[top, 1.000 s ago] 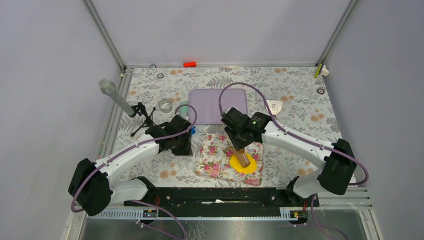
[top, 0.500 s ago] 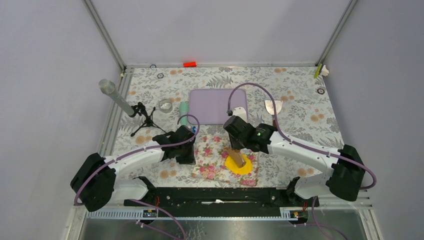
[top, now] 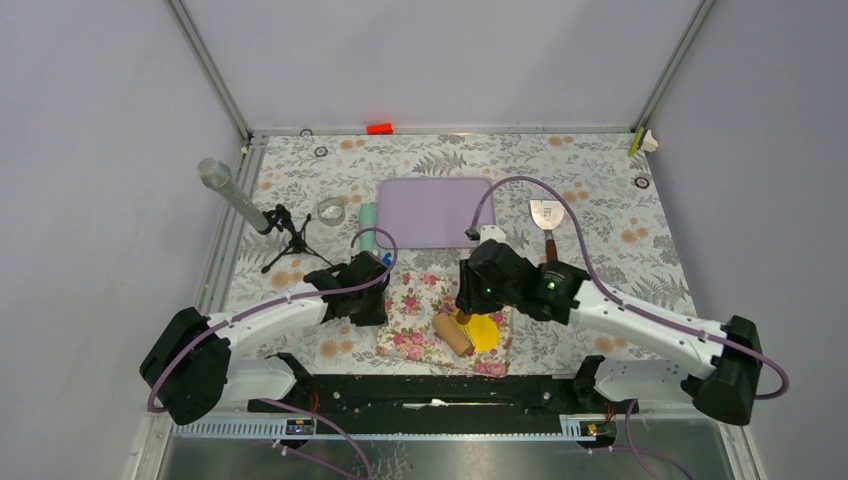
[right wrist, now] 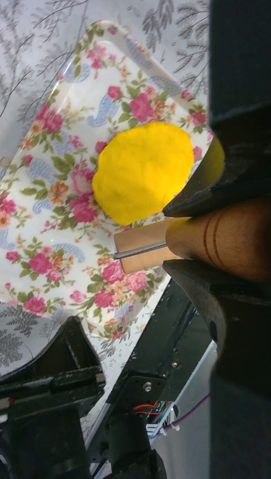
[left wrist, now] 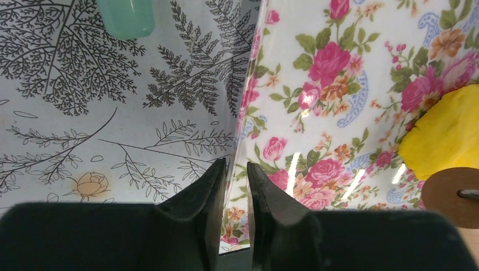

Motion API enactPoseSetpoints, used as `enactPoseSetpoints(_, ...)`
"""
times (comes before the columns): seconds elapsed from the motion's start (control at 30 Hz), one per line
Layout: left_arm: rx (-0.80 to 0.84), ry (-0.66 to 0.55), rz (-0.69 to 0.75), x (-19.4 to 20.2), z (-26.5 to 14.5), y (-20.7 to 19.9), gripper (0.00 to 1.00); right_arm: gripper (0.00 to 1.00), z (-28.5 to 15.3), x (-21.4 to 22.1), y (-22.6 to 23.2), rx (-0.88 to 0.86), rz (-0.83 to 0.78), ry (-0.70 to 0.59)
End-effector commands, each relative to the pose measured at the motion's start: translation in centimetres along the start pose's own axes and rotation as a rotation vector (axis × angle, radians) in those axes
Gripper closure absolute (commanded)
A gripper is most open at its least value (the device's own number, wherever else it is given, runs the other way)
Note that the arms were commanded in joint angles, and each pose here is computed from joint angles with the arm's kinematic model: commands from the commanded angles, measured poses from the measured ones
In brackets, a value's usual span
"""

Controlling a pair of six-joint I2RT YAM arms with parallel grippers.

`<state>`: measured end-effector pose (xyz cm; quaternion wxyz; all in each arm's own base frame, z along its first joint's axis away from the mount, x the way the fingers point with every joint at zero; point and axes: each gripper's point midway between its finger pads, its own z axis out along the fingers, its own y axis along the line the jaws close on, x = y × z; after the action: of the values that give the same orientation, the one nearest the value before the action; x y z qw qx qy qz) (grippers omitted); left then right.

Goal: Roll out the dumpling wrappers from the dough
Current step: Flatten out the dough on the work surface.

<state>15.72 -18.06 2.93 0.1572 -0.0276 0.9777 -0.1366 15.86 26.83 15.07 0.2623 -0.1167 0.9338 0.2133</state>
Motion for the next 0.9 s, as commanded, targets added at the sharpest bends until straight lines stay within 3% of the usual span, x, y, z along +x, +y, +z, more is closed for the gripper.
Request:
enactPoseSetpoints(0.0, 0.018, -0.048, 0.0, -1.1, -0.1, -0.6, 0.78, 1.0, -1.1, 1.0, -2.1, 0.04, 0.058, -0.045)
enactPoseSetpoints(0.2, 0.006, -0.047, 0.0, -0.8, 0.0, -0.2, 0.78, 1.0, -1.1, 1.3, -4.8, 0.139, 0.078, -0.093)
enactPoseSetpoints(0.67, -0.019, -0.015, 0.013, -0.3, 1.7, 0.2, 0.82, 1.0, -0.9, -1.0, -4.6, 0.036, 0.113, -0.31)
enactPoseSetpoints(0.73, -0.022, -0.014, 0.014, -0.3, 1.8, 0.3, 0.85, 1.0, -1.4, -1.1, -4.6, 0.003, 0.126, -0.343)
enactPoseSetpoints(0.87, -0.027, -0.014, 0.018, -0.3, 1.9, 0.4, 1.0, 1.0, -2.6, -2.0, -4.4, -0.014, 0.136, -0.387)
